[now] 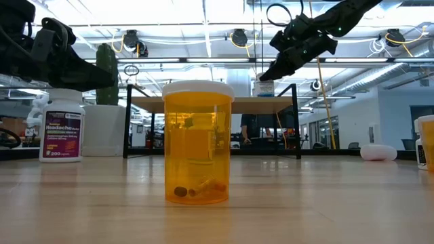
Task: Pick and place medicine bottles onto shelf by color
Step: Put the bottom white and blue pill bottle aligned with the other white and blue pill bottle on the shelf
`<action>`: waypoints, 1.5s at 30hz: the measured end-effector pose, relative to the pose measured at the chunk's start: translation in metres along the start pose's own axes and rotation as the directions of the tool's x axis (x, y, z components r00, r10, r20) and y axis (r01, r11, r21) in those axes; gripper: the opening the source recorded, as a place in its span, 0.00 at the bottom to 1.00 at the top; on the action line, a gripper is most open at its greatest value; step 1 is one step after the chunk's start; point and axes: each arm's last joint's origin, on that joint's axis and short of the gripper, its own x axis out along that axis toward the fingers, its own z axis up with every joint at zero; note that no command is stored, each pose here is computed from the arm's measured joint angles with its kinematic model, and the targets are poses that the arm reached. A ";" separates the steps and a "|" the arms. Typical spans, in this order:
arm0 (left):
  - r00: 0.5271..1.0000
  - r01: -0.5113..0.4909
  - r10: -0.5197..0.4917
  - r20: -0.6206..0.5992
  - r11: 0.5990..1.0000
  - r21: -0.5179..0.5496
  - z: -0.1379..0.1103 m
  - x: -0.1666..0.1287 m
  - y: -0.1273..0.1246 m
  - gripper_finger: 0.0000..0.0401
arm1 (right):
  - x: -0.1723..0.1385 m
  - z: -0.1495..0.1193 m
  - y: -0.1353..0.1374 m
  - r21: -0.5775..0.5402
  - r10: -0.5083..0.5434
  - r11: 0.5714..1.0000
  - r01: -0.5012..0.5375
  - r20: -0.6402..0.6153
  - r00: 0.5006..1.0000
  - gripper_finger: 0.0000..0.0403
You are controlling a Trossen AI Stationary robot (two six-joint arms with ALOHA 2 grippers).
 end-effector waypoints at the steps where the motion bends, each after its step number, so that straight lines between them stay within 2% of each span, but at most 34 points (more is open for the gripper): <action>1: 1.000 0.000 0.000 -0.001 1.000 0.000 0.000 0.000 0.000 0.47 | 0.000 0.000 0.000 -0.001 -0.001 1.000 0.001 0.001 1.000 0.60; 11: 1.000 -0.001 0.001 -0.006 1.000 0.000 -0.001 0.000 0.000 0.47 | -0.012 0.013 0.004 -0.037 -0.029 0.999 0.031 0.054 0.998 0.60; 15: 1.000 -0.001 0.001 -0.007 1.000 0.001 -0.001 0.000 0.000 0.47 | -0.023 0.026 0.015 0.030 -0.050 0.998 0.048 0.074 0.996 0.60; 17: 1.000 -0.001 0.001 -0.008 1.000 0.001 -0.001 0.000 0.000 0.47 | -0.026 0.031 0.025 0.039 -0.019 0.999 0.017 0.064 0.998 0.60; 21: 1.000 -0.001 0.001 -0.019 1.000 0.007 -0.001 0.000 0.000 0.47 | -0.023 0.037 0.051 0.024 0.013 1.000 -0.013 -0.017 1.000 0.58; 24: 1.000 -0.002 0.002 -0.022 1.000 0.001 -0.002 0.000 0.000 0.47 | -0.019 0.037 0.066 0.060 -0.024 0.998 0.032 -0.120 0.992 0.53; 28: 1.000 -0.002 0.002 -0.024 1.000 -0.007 -0.002 0.000 0.000 0.47 | -0.009 0.025 0.079 0.020 -0.128 0.990 0.137 -0.236 0.963 0.45; 33: 1.000 -0.002 0.002 -0.025 1.000 -0.007 -0.002 0.000 0.000 0.47 | -0.003 0.014 0.079 0.008 -0.171 0.984 0.178 -0.249 0.953 0.35; 39: 1.000 -0.002 0.002 -0.024 1.000 -0.007 -0.002 0.000 0.000 0.47 | -0.002 0.014 0.071 0.000 -0.224 0.974 0.228 -0.180 0.958 0.30; 45: 1.000 -0.001 0.001 -0.016 1.000 -0.011 -0.002 0.000 0.000 0.47 | 0.002 0.007 0.063 0.042 -0.179 0.981 0.188 -0.166 0.970 0.30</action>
